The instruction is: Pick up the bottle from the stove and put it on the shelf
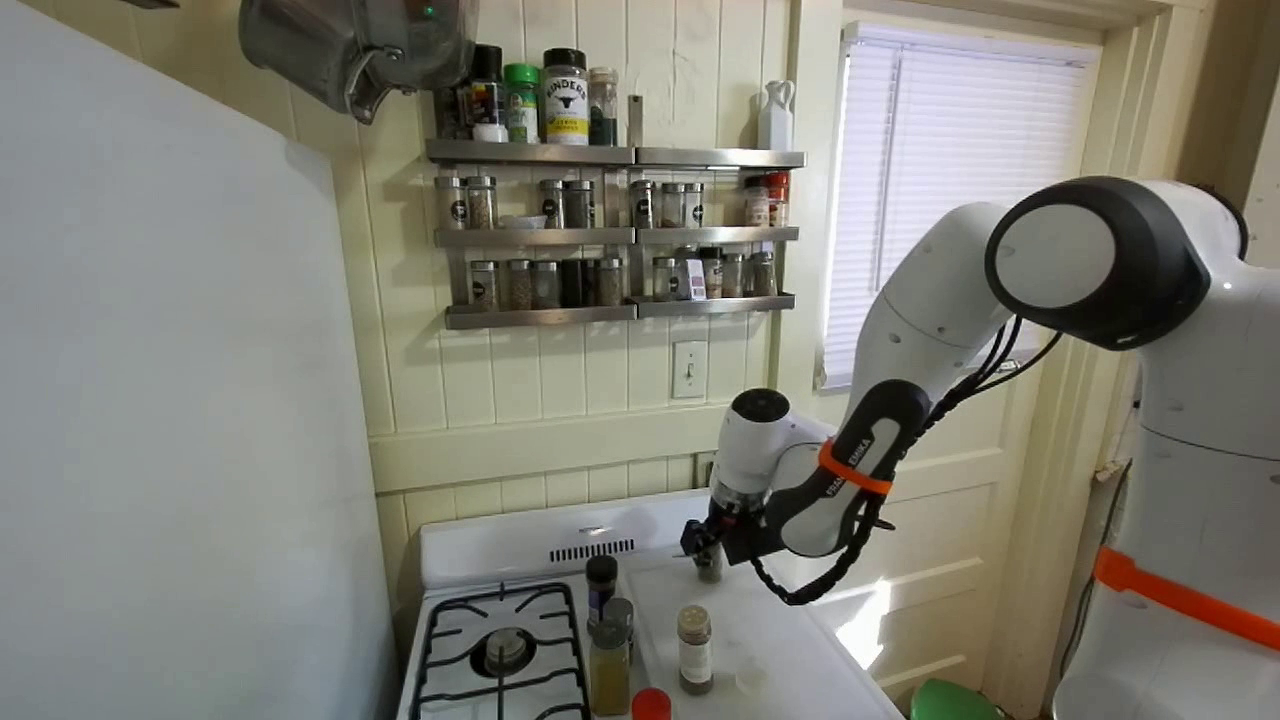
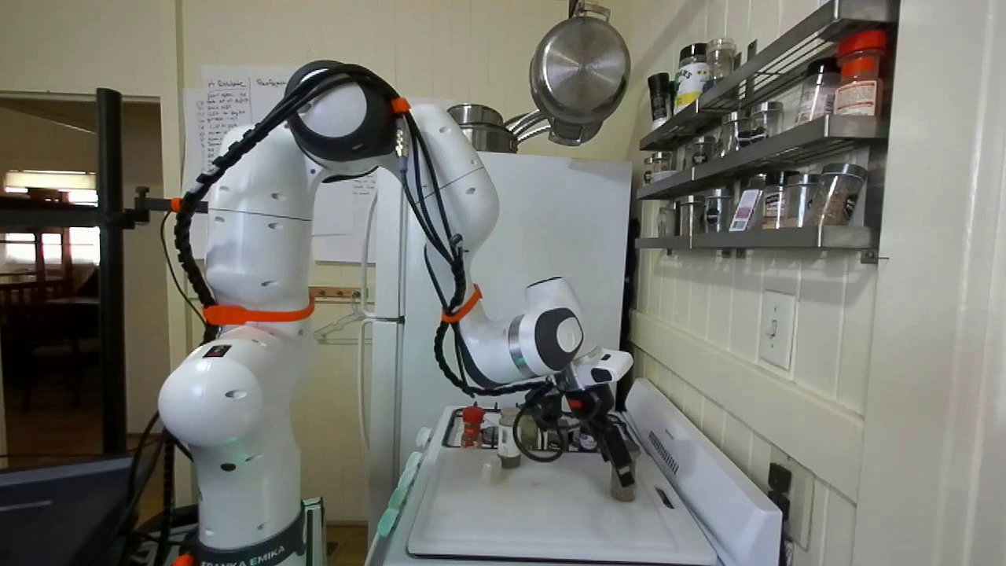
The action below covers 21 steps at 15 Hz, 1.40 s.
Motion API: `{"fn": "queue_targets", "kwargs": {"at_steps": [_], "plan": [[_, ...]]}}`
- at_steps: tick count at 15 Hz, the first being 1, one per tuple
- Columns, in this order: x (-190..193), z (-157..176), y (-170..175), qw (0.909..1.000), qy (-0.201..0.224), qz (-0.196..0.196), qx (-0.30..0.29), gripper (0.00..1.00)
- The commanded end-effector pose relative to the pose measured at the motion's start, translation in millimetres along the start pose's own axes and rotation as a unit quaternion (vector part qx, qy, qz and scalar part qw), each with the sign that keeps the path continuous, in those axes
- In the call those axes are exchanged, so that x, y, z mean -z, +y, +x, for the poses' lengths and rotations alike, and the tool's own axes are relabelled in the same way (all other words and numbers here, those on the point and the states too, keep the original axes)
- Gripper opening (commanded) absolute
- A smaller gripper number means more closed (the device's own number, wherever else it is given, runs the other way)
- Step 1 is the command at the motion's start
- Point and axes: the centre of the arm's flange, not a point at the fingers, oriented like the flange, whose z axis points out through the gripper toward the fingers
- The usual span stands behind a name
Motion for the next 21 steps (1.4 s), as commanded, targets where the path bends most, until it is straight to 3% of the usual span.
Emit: {"fn": "queue_targets", "kwargs": {"at_steps": [1,21], "plan": [[-18,-4,-9,0.9999,0.009,0.01,-0.001,1.0],[-33,-2,-18,0.9998,0.015,0.011,-0.001,1.0]]}}
